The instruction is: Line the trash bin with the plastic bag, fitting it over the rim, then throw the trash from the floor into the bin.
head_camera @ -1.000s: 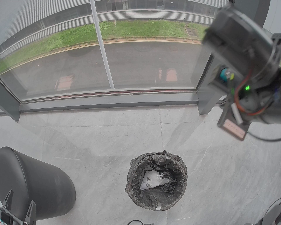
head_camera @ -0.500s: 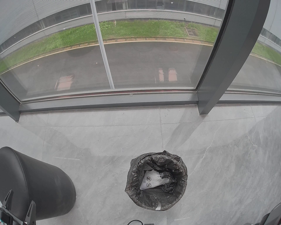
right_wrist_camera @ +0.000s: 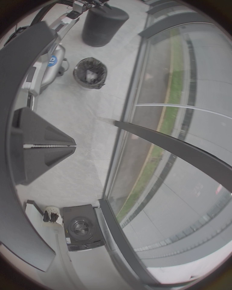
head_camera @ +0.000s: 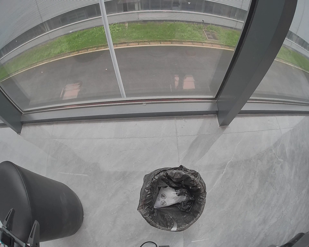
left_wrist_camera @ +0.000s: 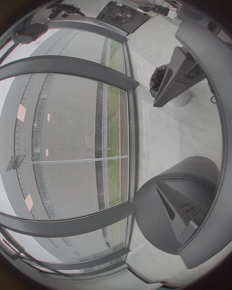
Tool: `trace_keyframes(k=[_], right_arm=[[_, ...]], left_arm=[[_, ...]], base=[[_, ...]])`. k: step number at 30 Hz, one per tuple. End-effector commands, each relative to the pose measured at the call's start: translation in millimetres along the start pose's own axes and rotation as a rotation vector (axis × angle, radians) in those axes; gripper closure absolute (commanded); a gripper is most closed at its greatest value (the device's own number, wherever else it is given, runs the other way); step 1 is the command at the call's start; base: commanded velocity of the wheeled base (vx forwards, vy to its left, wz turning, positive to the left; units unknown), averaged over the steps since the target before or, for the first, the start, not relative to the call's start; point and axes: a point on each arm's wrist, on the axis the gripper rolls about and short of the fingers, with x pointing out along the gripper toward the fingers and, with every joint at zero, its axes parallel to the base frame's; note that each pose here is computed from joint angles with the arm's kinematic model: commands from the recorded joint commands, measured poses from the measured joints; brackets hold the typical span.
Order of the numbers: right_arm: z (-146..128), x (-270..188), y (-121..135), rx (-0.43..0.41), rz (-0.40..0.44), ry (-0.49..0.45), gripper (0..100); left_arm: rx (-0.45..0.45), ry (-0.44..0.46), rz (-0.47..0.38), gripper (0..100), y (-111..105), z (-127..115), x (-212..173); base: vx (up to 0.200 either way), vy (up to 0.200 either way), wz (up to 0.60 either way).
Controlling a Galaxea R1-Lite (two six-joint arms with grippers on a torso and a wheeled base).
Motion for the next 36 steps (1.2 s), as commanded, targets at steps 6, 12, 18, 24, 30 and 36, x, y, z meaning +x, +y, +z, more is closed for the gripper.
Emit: trace_keyframes(k=[6, 12, 18, 24, 30, 36], right_arm=[[-178, -125, 36, 0.225, -0.187, -0.761, 100], [-179, -72, 45, 0.274, -0.221, -0.731, 100], [-179, -20, 34, 0.208, -0.075, -0.673, 100], [-174, 21, 53, 0.280, -0.069, -0.657, 100], [-178, 89, 81, 0.309, -0.073, -0.755, 100], [-205, 150, 110, 0.305, -0.054, -0.722, 100]], left_arm=[[0.000, 0.001, 0.000, 0, 0, -5, 0], [0.000, 0.001, 0.000, 0, 0, -5, 0], [0.000, 0.001, 0.000, 0, 0, -5, 0], [0.000, 0.001, 0.000, 0, 0, -5, 0], [0.000, 0.001, 0.000, 0, 0, -5, 0], [0.000, 0.001, 0.000, 0, 0, -5, 0]], base=[[0.000, 0.000, 0.00], [0.000, 0.000, 0.00], [0.000, 0.000, 0.00], [0.000, 0.000, 0.00], [0.000, 0.000, 0.00], [0.000, 0.000, 0.00]])
